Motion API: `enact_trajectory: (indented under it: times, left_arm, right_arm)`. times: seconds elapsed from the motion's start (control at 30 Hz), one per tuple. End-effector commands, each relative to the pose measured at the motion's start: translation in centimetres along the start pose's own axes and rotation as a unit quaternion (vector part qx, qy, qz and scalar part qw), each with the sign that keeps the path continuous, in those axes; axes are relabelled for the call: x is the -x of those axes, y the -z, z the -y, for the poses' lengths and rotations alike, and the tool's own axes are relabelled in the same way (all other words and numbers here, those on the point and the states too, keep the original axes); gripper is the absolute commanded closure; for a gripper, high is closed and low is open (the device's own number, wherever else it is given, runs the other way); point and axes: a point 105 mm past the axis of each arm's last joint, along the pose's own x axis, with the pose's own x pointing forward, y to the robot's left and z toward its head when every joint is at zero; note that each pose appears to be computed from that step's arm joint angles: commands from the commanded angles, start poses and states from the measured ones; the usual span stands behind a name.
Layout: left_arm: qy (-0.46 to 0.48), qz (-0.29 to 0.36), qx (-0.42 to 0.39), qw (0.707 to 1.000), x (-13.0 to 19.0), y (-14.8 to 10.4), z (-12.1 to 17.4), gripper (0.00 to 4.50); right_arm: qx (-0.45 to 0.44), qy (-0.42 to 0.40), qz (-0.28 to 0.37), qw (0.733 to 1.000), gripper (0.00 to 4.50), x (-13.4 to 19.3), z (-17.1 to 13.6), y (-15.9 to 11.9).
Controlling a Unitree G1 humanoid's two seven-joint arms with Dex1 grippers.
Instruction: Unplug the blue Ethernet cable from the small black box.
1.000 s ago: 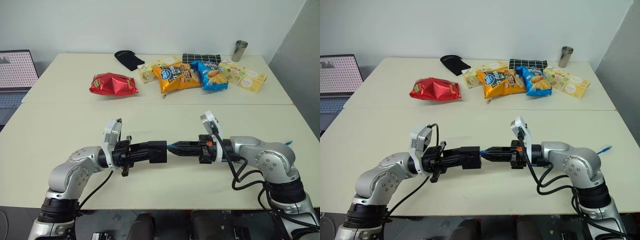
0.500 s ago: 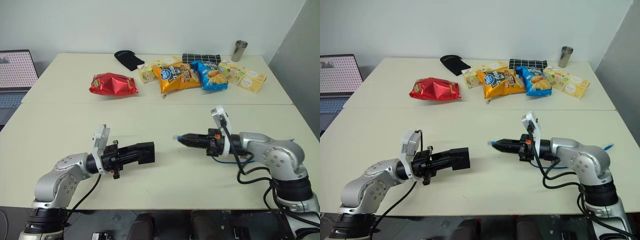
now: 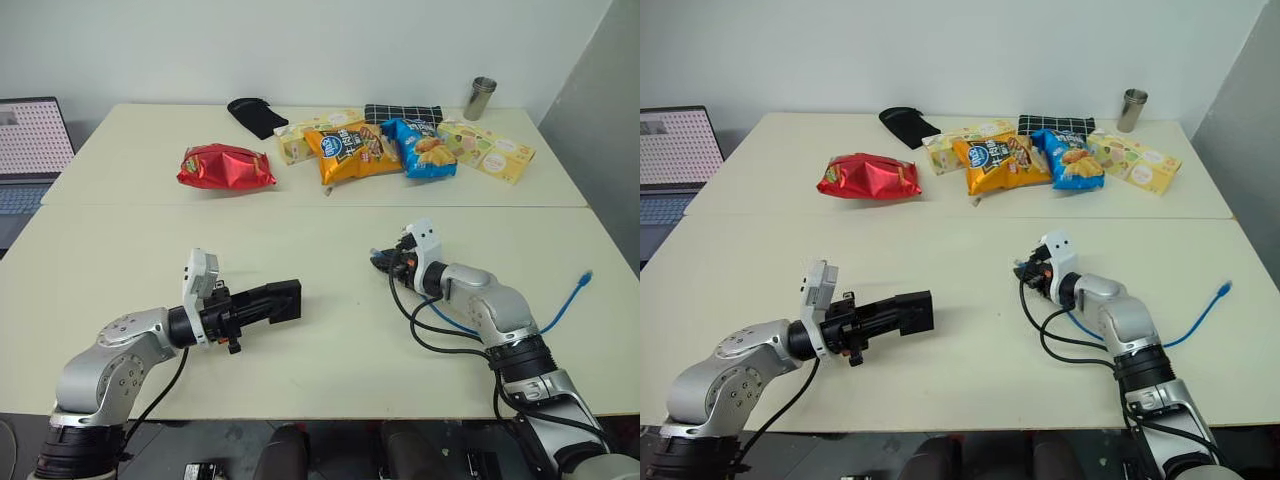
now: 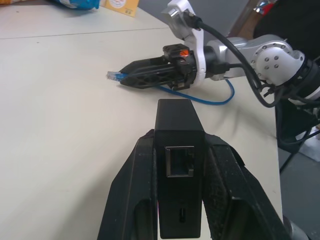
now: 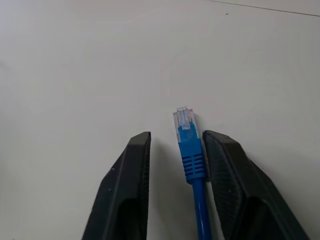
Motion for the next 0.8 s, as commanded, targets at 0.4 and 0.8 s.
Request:
enact_trajectory:
  times: [0.4, 0.8]
  left_arm:
    - [-0.333, 0.097, -0.177, 0.921, 3.8, -1.8, -8.8, 3.71]
    - [-0.460, 0.121, -0.147, 0.868, 5.1, 1.4, -13.6, 3.36]
  right_arm:
    - [0.232, -0.229, 0.054, 0.944, 0.62, 5.0, -8.4, -6.8]
    - [0.239, -0.258, 0.064, 0.934, 0.57, 2.6, -11.2, -8.3]
